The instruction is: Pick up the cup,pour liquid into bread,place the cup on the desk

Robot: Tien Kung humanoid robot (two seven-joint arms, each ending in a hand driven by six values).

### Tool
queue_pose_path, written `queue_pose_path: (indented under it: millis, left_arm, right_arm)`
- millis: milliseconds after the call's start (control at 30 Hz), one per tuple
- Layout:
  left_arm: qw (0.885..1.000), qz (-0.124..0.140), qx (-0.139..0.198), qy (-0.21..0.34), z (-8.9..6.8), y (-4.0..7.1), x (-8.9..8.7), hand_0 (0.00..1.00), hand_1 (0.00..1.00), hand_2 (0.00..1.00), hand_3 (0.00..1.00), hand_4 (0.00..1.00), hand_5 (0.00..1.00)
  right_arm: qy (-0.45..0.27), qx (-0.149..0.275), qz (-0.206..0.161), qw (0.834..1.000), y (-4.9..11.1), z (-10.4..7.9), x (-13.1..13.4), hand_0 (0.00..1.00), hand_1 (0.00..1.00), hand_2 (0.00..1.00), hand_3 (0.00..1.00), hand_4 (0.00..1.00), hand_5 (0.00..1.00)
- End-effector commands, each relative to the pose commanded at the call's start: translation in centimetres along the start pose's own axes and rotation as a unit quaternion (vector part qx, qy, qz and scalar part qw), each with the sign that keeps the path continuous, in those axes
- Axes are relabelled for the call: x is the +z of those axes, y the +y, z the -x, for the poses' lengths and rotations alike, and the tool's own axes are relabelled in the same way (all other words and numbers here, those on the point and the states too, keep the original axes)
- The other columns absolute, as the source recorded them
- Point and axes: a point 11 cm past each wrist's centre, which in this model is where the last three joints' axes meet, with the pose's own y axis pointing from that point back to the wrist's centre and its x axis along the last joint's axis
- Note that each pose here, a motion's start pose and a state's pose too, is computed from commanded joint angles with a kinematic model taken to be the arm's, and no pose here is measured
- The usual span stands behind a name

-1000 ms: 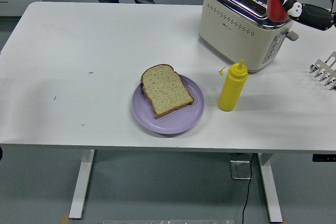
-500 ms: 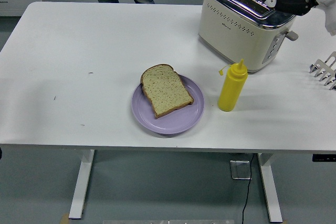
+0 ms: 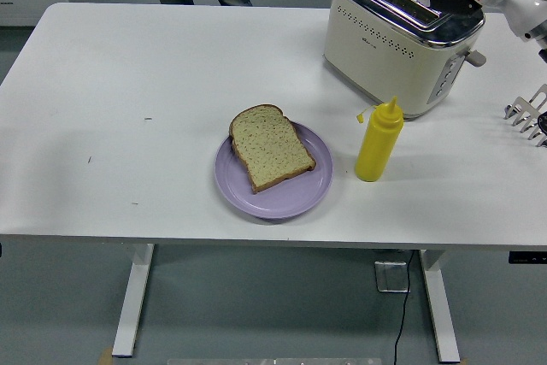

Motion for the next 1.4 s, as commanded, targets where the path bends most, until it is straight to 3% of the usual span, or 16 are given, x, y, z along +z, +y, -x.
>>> queue_pose_path:
  millis: [667,933,1000,1167,1400]
  left_arm:
    - [1.0,0.003,0.001,0.001,-0.1,0.0,0.2,0.826,0.818,0.861,0.821,0.653,0.998]
    - [1.0,0.004,0.0,0.0,-0.1,0.0,0.3,0.826,0.818,0.861,0.82,0.652,0.998]
    - [1.0,0.004,0.001,0.0,-0.1,0.1,0.3,0.826,0.818,0.861,0.82,0.652,0.998]
    - [1.0,0.003,0.002,0.001,-0.2,0.1,0.2,0.826,0.818,0.861,0.82,0.653,0.998]
    - [1.0,0.003,0.001,-0.002,-0.1,0.1,0.4,0.826,0.819,0.861,0.82,0.653,0.998]
  right_arm:
    - [0.043,-0.015,-0.062,0.997,-2.0,-0.7,-1.5,0.278,0.411,0.467,0.542,0.546,0.002]
    - [0.089,-0.019,-0.069,0.994,-3.9,-3.6,-0.8,0.276,0.411,0.468,0.54,0.54,0.002]
    - [0.095,-0.032,-0.073,0.992,-3.9,-3.2,-1.0,0.276,0.411,0.468,0.54,0.54,0.002]
    - [0.12,-0.11,-0.096,0.982,-3.2,-0.1,-1.3,0.295,0.417,0.468,0.541,0.532,0.002]
    - [0.151,-0.095,-0.094,0.979,-3.9,-2.3,-0.2,0.295,0.419,0.469,0.541,0.522,0.002]
